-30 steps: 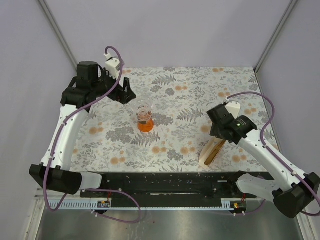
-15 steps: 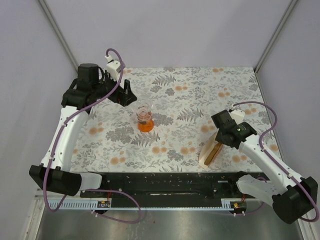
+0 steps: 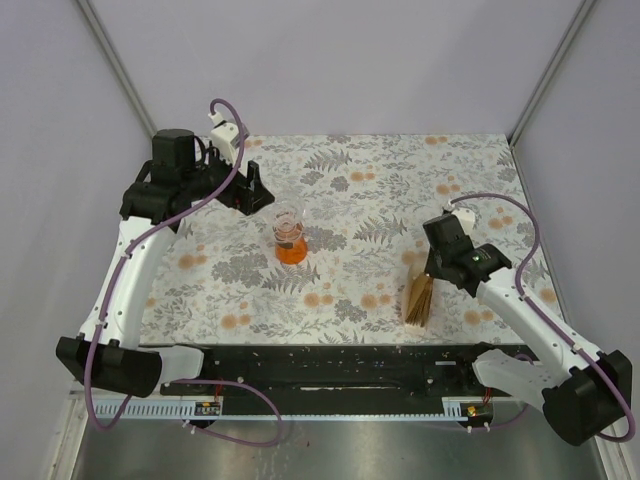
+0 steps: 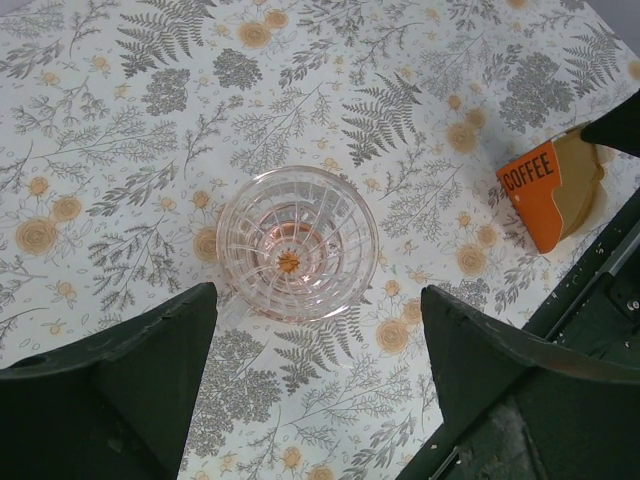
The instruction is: Place the coffee filter in the dripper
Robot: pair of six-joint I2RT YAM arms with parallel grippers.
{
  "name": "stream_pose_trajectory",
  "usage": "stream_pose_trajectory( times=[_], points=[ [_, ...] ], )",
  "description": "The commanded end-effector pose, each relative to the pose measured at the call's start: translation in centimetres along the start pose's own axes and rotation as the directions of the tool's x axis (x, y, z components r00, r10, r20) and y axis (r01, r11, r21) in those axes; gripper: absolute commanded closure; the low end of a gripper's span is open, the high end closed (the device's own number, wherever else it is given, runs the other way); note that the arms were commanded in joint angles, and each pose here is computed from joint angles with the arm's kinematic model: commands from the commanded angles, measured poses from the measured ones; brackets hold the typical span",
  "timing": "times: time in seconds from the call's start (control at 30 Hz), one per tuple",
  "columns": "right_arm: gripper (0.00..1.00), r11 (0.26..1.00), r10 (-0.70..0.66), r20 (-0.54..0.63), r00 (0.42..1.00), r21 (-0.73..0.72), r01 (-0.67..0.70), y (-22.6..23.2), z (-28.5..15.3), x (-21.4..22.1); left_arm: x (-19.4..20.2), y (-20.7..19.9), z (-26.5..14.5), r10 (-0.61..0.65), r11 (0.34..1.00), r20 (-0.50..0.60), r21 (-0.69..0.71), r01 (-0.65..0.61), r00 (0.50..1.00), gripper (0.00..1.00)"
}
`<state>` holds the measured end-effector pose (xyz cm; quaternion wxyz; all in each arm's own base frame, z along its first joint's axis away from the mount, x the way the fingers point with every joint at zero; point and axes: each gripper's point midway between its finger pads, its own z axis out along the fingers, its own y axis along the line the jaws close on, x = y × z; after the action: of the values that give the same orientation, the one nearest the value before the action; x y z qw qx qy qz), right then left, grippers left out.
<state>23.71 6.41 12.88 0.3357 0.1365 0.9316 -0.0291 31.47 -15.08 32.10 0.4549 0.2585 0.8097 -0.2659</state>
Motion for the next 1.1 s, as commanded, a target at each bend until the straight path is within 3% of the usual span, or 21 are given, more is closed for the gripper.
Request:
stream_pose_trajectory(
  times=[0.0, 0.13, 0.3, 0.53, 0.67, 0.8, 0.9, 1.07],
  points=[
    [1.0, 0.932, -0.138, 0.156, 0.978, -0.315, 0.181, 6.2, -1.6, -4.1, -0.8, -1.3, -0.4, 0.043, 0.997, 0.048, 0.059, -0.046, 0.998, 0.13],
    [1.0, 0.789, -0.292, 0.257, 0.921, -0.48, 0.384, 10.6, -2.4, -5.2, -0.3, -2.1, -0.1, 0.058, 0.994, 0.03, 0.089, -0.061, 0.998, 0.13],
    [1.0, 0.685, -0.457, 0.327, 0.827, -0.464, 0.562, 13.1, -1.1, -7.6, 0.0, -2.5, 0.1, 0.063, 0.993, 0.021, 0.101, -0.065, 0.998, 0.13],
    [1.0, 0.607, -0.608, 0.298, 0.736, -0.423, 0.673, 15.3, 2.9, -8.9, 0.4, -2.4, 0.5, 0.061, 0.993, 0.01, 0.104, -0.062, 0.998, 0.13],
    [1.0, 0.595, -0.626, 0.274, 0.73, -0.438, 0.674, 16.0, 4.1, -8.6, 0.7, -2.4, 0.7, 0.054, 0.992, 0.002, 0.111, -0.054, 0.999, 0.13],
    [0.88, 0.609, -0.622, 0.258, 0.739, -0.434, 0.664, 16.2, 4.7, -8.7, 0.9, -2.5, 0.8, 0.051, 0.992, -0.005, 0.116, -0.05, 0.999, 0.13],
    [0.73, 0.63, -0.611, 0.252, 0.751, -0.419, 0.653, 16.2, 4.8, -9.1, 1.0, -2.6, 1.1, 0.048, 0.991, -0.012, 0.127, -0.046, 0.999, 0.13],
    [0.61, 0.653, -0.595, 0.244, 0.766, -0.41, 0.637, 16.1, 4.5, -9.6, 1.2, -2.6, 1.4, 0.044, 0.99, -0.019, 0.132, -0.041, 0.999, 0.13]
  ],
)
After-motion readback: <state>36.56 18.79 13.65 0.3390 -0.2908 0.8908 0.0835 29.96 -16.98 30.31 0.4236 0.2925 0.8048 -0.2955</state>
